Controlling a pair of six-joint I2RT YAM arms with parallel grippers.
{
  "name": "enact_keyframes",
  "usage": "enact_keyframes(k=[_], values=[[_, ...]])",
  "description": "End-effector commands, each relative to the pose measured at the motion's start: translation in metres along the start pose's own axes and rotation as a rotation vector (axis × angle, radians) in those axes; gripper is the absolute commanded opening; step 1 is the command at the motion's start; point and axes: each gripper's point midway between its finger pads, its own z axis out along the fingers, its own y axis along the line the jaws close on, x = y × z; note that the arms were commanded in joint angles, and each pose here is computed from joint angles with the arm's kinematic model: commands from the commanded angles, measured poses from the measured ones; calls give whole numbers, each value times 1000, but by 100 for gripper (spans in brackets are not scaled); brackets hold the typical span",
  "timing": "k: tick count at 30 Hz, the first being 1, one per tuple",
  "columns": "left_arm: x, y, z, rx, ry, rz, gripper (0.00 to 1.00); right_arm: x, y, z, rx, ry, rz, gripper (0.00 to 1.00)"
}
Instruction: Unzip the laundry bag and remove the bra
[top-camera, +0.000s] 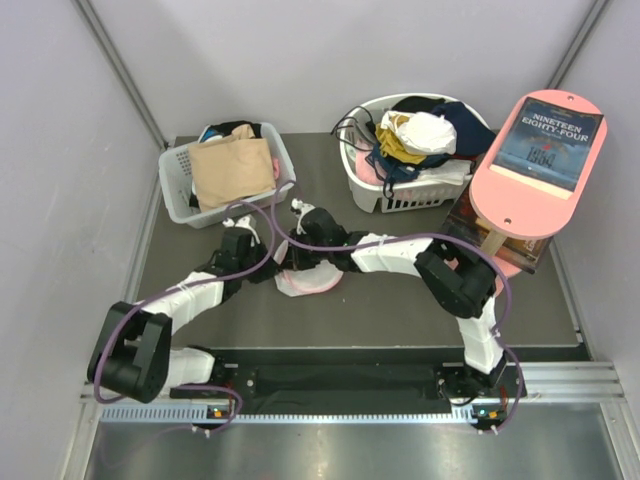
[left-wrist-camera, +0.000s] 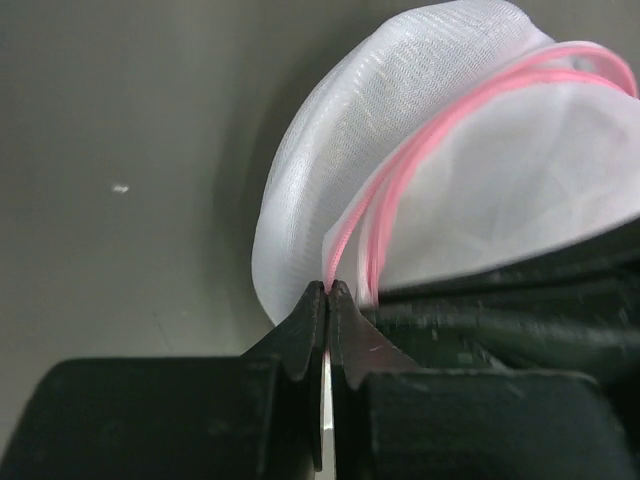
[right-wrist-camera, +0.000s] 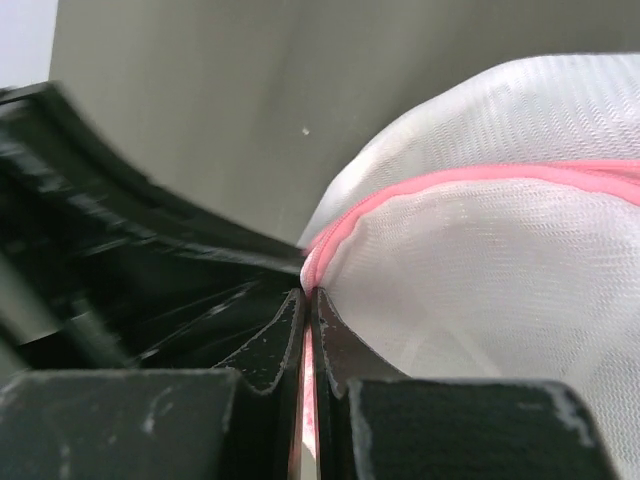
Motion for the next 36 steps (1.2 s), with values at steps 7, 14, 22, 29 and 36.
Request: enact_keyframes(k=[7,14,22,29,36], values=[[-5,0,-33,-30,-61,-37,38,-43,9,16,-11,-126,-2,0],[-9,3,-58,-69,-93,-45,71,-54,10,12,-1,-137,-10,23],[-28,1,-77,-94,-179,-52,87,-71,33,-8,-79,-139,-59,78],[-56,2,-86,-144,-272,-41,99,-96,37,-46,-123,-214,-72,97],[-95,8,-95,-165,-343,-59,99,-116,3,-98,-68,-297,-51,100]])
